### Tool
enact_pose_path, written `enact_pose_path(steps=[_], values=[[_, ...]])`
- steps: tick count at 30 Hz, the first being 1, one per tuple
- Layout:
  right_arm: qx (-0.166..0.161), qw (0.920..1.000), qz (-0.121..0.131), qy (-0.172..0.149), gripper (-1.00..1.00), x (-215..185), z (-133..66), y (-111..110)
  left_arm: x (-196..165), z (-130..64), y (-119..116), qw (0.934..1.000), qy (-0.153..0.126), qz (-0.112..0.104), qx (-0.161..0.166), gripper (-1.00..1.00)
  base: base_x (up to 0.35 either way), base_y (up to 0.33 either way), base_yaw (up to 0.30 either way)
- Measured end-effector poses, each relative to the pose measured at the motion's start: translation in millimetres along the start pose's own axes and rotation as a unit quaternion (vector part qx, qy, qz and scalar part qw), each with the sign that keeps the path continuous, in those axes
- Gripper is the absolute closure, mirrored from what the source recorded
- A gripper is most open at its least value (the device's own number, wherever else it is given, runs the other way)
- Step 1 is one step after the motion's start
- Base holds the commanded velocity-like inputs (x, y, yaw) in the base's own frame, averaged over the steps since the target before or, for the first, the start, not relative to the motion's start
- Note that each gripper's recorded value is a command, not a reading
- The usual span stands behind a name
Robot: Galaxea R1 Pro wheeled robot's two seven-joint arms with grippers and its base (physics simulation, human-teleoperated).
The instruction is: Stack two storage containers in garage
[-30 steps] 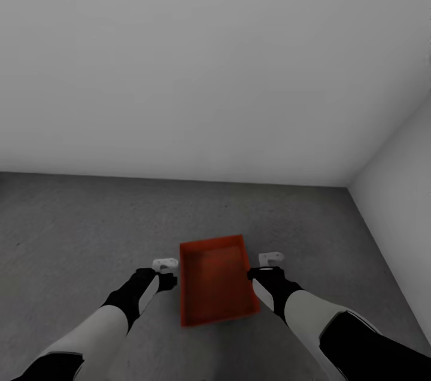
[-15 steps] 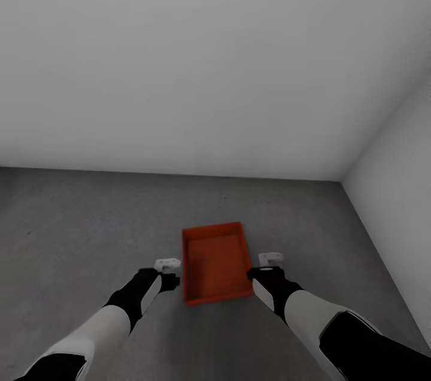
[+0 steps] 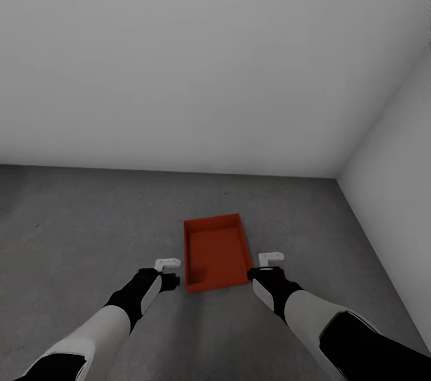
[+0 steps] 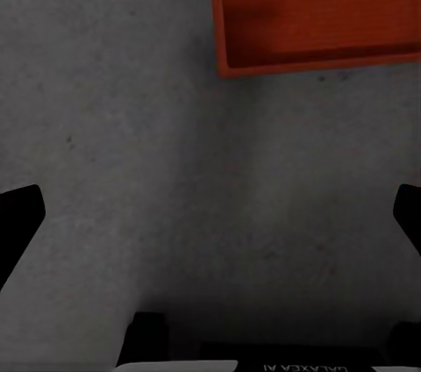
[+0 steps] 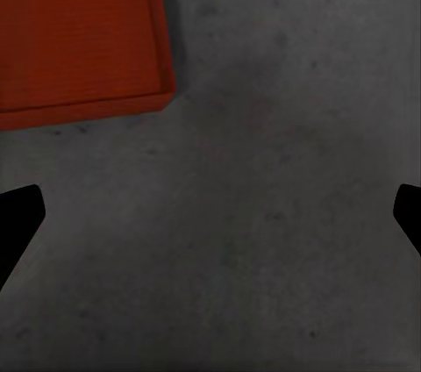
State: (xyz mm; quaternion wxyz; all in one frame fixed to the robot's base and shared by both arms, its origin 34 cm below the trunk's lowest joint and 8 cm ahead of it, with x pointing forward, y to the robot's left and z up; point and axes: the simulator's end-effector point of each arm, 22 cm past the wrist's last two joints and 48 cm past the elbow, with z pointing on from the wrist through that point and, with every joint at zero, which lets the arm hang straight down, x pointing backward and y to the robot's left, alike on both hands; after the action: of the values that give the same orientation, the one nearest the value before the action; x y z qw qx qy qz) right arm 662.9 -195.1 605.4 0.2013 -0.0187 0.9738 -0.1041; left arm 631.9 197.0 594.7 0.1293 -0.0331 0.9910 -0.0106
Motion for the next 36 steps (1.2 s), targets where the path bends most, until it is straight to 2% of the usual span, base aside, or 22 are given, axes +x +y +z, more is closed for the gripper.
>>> enact_pose_path(steps=[17, 23, 28, 32, 36], values=[[0.002, 0.9999, 0.003, -0.013, -1.0, -12.6, -9.0, -4.4, -11.3, -10.6, -1.1, 0.9999, -0.013, 0.001, 0.001, -1.0, -0.004, 0.0, 0.0], [0.008, 0.9998, 0.008, -0.014, -1.0, -8.1, -8.6, -13.5, -3.1, -10.7, -0.2, 1.0, -0.004, 0.001, 0.003, -1.0, 0.0, 0.0, 0.0], [0.018, 0.9994, -0.005, 0.028, -1.0, 47.5, -6.9, -16.7, 23.4, -6.4, 3.9, 0.9997, 0.026, 0.002, 0.0, -1.0, 0.0, 0.0, 0.0], [0.015, 0.9979, -0.013, 0.062, -1.0, 100.9, -9.6, -10.6, 78.8, 1.8, 20.3, 0.9966, 0.082, 0.002, -0.014, -1.0, 0.0, 0.0, 0.0], [0.013, 0.9967, -0.016, 0.078, -1.0, 125.1, -11.8, -8.1, 97.3, 6.2, 32.1, 0.9963, 0.083, -0.002, -0.023, -1.0, 0.0, 0.0, 0.0]])
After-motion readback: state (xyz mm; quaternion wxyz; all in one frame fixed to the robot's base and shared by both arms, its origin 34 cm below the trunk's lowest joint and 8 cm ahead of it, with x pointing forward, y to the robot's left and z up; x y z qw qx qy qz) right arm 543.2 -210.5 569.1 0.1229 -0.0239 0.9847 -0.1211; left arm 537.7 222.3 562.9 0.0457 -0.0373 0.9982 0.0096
